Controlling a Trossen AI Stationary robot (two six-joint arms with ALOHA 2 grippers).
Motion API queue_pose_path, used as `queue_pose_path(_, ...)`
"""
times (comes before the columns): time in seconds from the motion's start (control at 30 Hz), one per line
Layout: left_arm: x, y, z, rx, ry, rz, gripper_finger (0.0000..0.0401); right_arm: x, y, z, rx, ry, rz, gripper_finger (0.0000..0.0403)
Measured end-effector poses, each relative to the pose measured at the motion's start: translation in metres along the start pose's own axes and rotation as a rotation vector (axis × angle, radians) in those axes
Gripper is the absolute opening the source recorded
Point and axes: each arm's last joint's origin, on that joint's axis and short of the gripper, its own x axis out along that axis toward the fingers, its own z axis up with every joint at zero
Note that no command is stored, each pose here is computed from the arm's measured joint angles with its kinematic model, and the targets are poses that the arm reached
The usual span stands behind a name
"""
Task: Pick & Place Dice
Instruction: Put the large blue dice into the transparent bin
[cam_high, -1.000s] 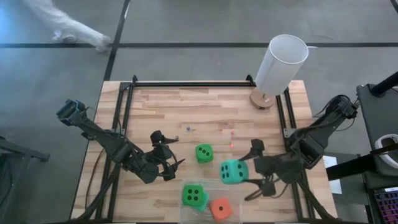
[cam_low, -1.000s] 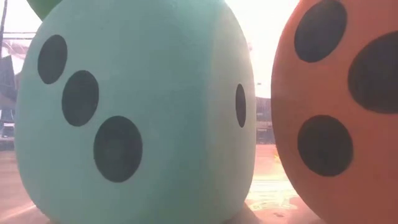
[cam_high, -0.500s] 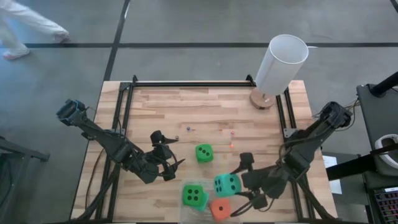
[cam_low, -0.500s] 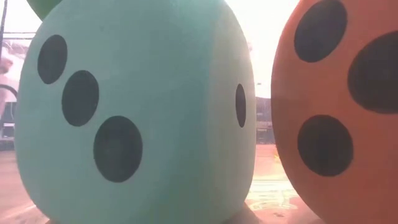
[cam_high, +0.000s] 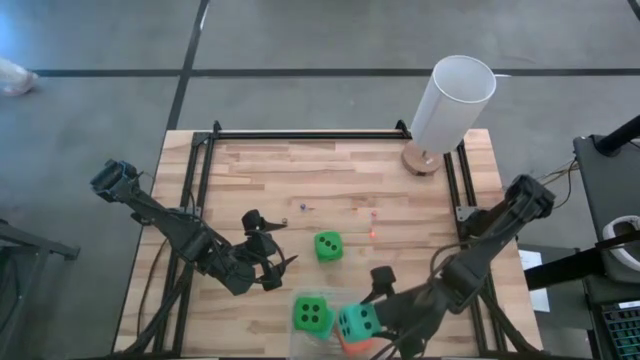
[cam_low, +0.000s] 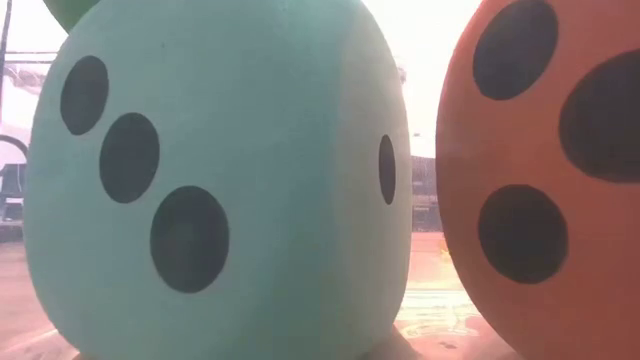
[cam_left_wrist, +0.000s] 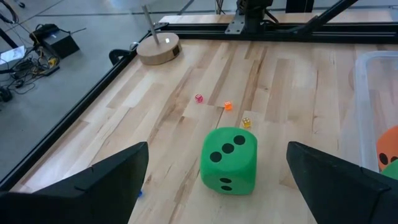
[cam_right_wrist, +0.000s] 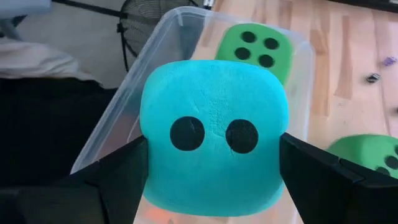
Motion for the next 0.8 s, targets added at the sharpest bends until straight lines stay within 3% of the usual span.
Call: queue_pose_path(0.8,-0.0001,0.0000,0.0000,0.000,0.000,0.000,0.0388,0.0023,-0.0029,-0.0003,0.005,0.027,0.001,0.0396)
